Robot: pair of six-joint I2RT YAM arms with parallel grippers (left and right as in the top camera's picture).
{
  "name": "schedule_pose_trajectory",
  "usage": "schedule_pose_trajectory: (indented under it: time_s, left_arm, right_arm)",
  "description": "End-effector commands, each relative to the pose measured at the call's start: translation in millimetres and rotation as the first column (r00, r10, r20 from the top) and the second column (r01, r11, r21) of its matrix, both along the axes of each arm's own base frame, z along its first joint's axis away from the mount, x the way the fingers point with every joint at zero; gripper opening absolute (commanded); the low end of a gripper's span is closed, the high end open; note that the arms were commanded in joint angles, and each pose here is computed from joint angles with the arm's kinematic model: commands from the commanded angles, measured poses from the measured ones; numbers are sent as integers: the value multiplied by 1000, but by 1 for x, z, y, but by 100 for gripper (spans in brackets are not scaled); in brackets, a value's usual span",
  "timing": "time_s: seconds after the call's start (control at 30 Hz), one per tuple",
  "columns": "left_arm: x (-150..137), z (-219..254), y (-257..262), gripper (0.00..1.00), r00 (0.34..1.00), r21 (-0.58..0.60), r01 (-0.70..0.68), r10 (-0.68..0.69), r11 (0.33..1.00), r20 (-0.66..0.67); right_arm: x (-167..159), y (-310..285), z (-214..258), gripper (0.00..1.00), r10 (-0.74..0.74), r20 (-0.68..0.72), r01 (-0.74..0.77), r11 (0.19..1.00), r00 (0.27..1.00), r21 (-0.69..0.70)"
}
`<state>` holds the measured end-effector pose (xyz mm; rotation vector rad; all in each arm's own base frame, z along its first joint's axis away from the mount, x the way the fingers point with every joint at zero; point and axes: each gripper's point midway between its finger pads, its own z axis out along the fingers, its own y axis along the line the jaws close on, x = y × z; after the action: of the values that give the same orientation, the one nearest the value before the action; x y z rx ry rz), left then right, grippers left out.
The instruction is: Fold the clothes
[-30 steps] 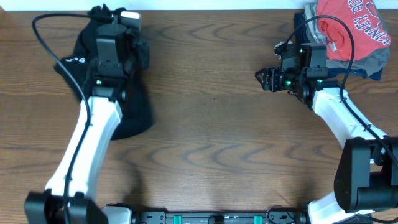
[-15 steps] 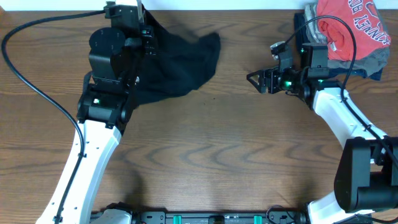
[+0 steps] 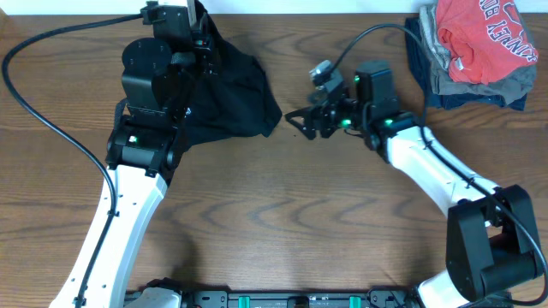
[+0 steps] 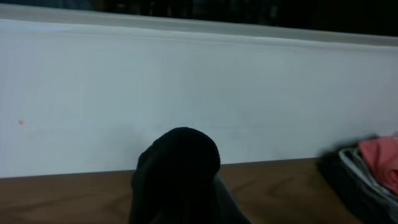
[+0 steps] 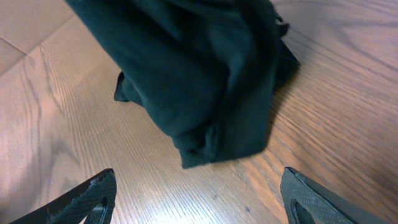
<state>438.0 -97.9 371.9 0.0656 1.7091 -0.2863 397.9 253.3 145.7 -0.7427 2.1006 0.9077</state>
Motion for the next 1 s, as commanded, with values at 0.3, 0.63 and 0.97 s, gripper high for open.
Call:
schedule_pose_trajectory:
  time_s: [0.3, 0.63, 0.97]
  left_arm:
    - [-34, 55, -26, 6, 981, -211, 182, -163, 960, 108]
    - [-70, 98, -19, 6, 965, -256, 214, -163, 943, 207]
    - [-76, 104, -18, 6, 961, -256, 218, -162, 942, 223]
  right_arm:
    - [10, 18, -1, 84, -59, 103, 69, 993, 993, -93]
    - [12, 21, 5, 85, -73, 96, 79, 995, 993, -59]
    - [0, 44, 25, 85, 9, 88, -15, 998, 996, 60]
